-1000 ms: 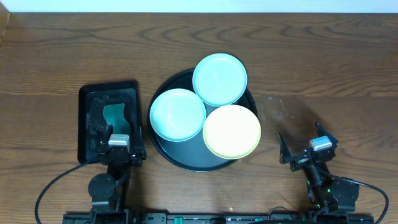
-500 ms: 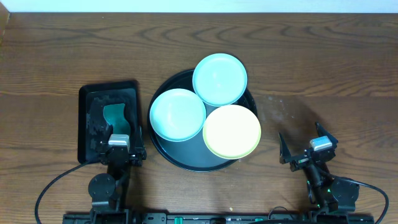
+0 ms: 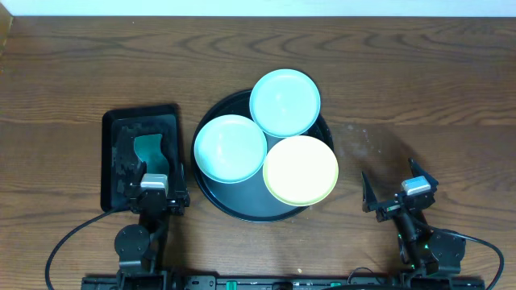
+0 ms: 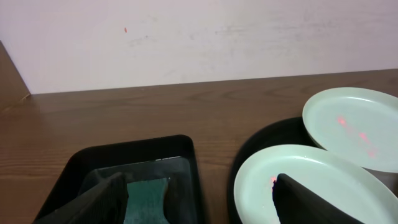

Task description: Clean dirty plates on tray and stack at the side

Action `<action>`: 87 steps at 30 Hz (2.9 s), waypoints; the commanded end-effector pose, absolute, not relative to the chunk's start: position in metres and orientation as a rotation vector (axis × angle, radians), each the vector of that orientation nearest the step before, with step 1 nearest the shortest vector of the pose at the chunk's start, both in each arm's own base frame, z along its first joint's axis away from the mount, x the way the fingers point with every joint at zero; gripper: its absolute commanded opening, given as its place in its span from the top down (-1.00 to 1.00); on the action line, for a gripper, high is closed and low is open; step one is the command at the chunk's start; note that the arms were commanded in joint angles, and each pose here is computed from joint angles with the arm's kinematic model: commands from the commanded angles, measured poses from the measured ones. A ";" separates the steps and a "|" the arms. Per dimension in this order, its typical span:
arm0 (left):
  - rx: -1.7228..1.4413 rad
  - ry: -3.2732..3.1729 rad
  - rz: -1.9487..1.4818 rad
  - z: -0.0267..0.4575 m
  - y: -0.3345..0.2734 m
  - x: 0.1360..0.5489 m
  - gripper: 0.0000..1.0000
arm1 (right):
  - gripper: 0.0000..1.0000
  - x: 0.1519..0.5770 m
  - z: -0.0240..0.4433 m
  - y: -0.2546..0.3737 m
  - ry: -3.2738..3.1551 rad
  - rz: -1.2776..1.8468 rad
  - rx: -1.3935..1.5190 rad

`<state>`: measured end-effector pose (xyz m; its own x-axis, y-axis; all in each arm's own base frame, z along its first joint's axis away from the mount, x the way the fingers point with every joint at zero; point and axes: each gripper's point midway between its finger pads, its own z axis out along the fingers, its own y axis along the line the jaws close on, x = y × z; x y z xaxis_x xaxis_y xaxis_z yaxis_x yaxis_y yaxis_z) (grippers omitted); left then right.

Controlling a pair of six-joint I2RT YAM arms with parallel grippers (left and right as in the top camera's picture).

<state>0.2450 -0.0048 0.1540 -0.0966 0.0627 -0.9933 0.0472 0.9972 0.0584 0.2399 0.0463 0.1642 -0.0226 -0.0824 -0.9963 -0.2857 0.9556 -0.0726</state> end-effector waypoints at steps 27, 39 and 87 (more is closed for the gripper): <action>0.091 1.725 0.023 0.136 -0.004 0.245 -0.50 | -0.99 0.243 0.159 0.038 1.619 0.128 -0.245; 0.089 1.735 0.052 0.146 -0.001 0.245 -0.50 | -0.99 0.251 0.161 0.038 1.651 0.148 -0.228; -0.037 2.703 -0.201 0.217 -0.017 0.307 -0.50 | -0.99 0.367 0.261 0.078 2.265 0.604 -0.214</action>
